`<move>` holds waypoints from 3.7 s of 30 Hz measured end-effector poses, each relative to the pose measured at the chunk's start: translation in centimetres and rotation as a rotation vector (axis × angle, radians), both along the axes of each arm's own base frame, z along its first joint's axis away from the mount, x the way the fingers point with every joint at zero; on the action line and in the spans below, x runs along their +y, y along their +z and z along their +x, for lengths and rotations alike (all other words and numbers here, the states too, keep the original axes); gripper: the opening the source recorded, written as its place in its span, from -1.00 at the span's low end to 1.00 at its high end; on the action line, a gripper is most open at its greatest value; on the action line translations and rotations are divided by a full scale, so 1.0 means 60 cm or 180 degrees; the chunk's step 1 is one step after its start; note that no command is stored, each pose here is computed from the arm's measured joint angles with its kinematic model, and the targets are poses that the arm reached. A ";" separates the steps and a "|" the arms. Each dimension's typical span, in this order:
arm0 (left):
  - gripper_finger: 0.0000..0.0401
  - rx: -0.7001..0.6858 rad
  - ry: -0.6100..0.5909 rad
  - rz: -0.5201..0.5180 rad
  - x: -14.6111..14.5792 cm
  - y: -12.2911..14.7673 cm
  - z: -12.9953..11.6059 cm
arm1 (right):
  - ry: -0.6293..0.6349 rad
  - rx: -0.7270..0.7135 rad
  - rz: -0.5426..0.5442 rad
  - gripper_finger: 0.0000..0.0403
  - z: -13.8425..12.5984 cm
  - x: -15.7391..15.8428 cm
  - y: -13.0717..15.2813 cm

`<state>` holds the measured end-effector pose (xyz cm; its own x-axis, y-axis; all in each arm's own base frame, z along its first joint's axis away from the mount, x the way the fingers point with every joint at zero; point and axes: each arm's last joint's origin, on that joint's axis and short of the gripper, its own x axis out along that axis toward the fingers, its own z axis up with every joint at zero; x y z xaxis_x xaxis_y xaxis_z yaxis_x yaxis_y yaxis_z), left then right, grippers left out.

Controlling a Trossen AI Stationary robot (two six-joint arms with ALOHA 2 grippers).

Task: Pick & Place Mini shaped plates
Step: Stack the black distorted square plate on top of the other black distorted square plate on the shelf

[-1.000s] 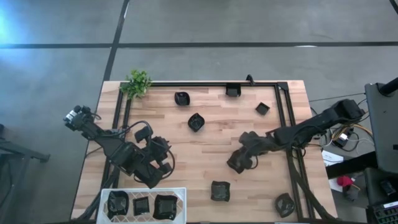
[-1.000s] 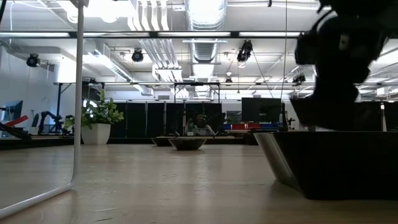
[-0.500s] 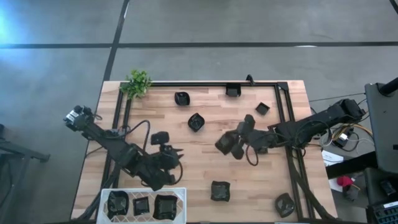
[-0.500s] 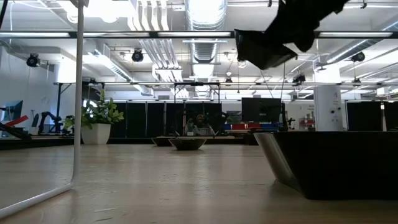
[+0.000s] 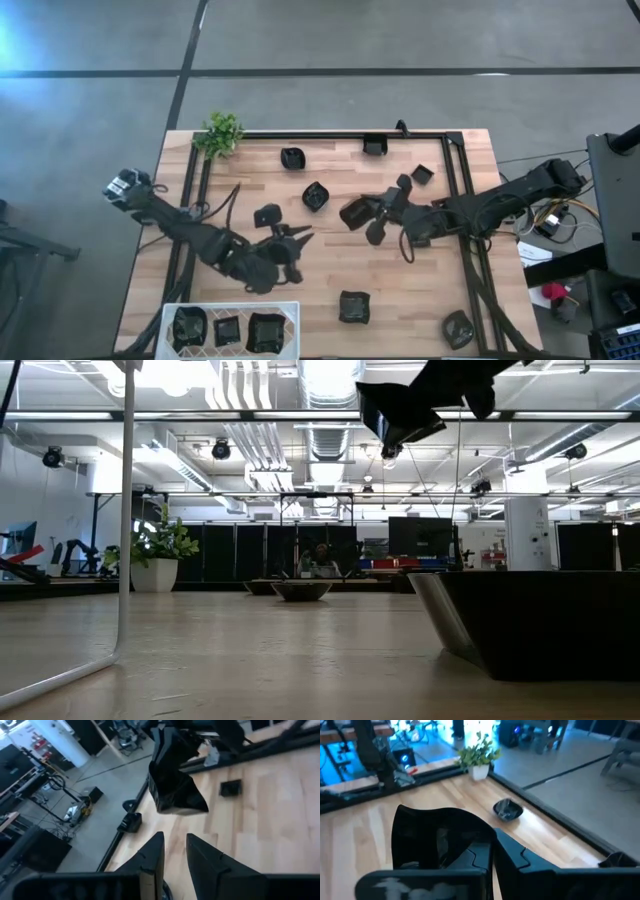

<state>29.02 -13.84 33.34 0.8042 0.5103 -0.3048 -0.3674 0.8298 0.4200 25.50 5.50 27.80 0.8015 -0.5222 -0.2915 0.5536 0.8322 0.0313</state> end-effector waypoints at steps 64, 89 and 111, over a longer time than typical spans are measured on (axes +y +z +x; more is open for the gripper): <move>-0.68 -0.0167 0.0433 0.0361 0.082 -0.015 0.048 | 0.0045 0.0009 -0.0595 -0.95 0.111 0.013 0.037; -1.00 -0.0202 0.0505 0.0313 0.092 -0.015 0.051 | 0.0089 0.0022 -0.0615 -0.83 0.111 0.013 0.039; -1.00 -0.0204 0.0399 -0.0306 0.102 0.017 -0.018 | 0.0683 -0.0172 -0.0653 -0.12 0.038 0.088 0.094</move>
<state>27.93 -7.72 34.36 0.7554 0.5787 -0.3072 -0.4940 0.8111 0.3132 27.78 10.76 33.46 0.9114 -0.3828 -0.1511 0.3665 0.9220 -0.1250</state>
